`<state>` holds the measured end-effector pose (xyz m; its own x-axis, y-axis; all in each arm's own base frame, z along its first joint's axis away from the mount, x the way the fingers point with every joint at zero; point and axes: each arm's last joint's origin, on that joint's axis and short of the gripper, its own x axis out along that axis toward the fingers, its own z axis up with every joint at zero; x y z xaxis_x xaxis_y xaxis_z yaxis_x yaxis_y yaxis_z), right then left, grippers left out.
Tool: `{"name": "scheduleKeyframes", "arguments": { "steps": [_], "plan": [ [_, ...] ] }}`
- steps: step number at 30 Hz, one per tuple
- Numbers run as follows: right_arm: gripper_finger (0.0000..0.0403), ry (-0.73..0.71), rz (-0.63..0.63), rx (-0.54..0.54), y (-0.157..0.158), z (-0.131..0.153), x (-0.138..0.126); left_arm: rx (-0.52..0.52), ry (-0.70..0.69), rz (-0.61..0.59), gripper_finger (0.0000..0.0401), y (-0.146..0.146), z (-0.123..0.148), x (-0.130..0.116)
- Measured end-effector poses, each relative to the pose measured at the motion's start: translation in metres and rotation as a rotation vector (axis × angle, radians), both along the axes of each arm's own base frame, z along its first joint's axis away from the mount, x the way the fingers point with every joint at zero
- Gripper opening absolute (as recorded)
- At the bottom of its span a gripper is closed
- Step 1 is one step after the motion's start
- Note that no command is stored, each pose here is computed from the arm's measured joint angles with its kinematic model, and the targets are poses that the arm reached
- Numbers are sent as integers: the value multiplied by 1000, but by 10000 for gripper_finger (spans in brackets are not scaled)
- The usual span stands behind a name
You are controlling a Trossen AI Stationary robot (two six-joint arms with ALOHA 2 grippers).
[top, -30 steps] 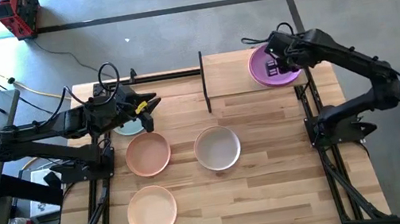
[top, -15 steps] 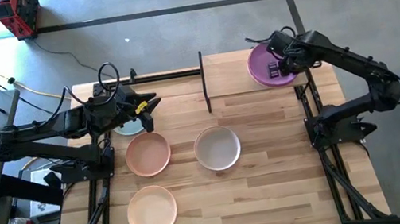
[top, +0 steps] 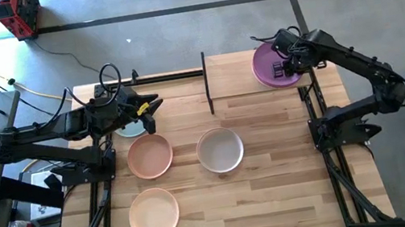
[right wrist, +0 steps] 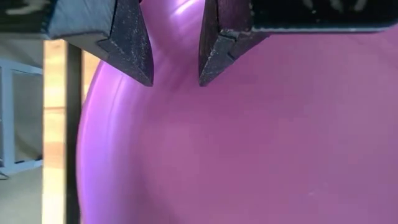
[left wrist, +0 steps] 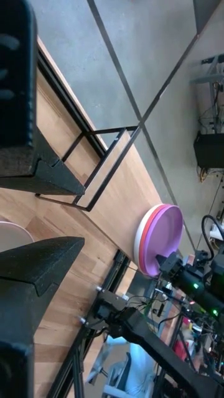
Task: Place and stack plates onto a shelf
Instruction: Stack the violet plate on top of the pink plate on the shelf, then put the brown plate on the shelf
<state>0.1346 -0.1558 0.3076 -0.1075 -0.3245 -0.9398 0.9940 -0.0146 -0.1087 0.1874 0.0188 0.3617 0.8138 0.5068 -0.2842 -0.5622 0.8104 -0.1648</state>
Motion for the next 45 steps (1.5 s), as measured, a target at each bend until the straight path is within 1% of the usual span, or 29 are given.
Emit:
{"name": "scheduleKeyframes", "arguments": {
  "steps": [4,11,15,19,22,25,28,32,35,37,41,45],
  "plan": [
    [110,31,-23,14,-1,0,-6,0,0,0,108,0,0,0],
    [110,36,-41,14,-4,0,-10,0,0,0,108,0,0,0],
    [110,36,18,7,-3,3,-6,0,0,0,108,0,0,0],
    [110,-5,61,-51,-1,19,2,0,0,0,108,0,0,0],
    [110,-60,109,-92,2,33,9,-1,4,0,108,0,0,0],
    [110,-145,180,-82,9,46,18,-8,59,2,108,0,-5,-2],
    [110,-239,285,-59,20,56,30,-70,148,7,108,-1,-16,-7],
    [110,-309,380,-56,37,63,45,-214,266,-2,108,-3,-30,-14],
    [110,-349,406,-52,49,65,55,-323,349,-18,108,-7,-41,-15],
    [110,-372,413,-53,56,65,60,-376,376,-25,108,-9,-47,-11],
    [110,-410,432,-71,66,67,68,-456,442,-24,108,-16,-66,0],
    [110,-437,459,-77,75,68,74,-511,515,11,108,-24,-89,8]
  ]
}}
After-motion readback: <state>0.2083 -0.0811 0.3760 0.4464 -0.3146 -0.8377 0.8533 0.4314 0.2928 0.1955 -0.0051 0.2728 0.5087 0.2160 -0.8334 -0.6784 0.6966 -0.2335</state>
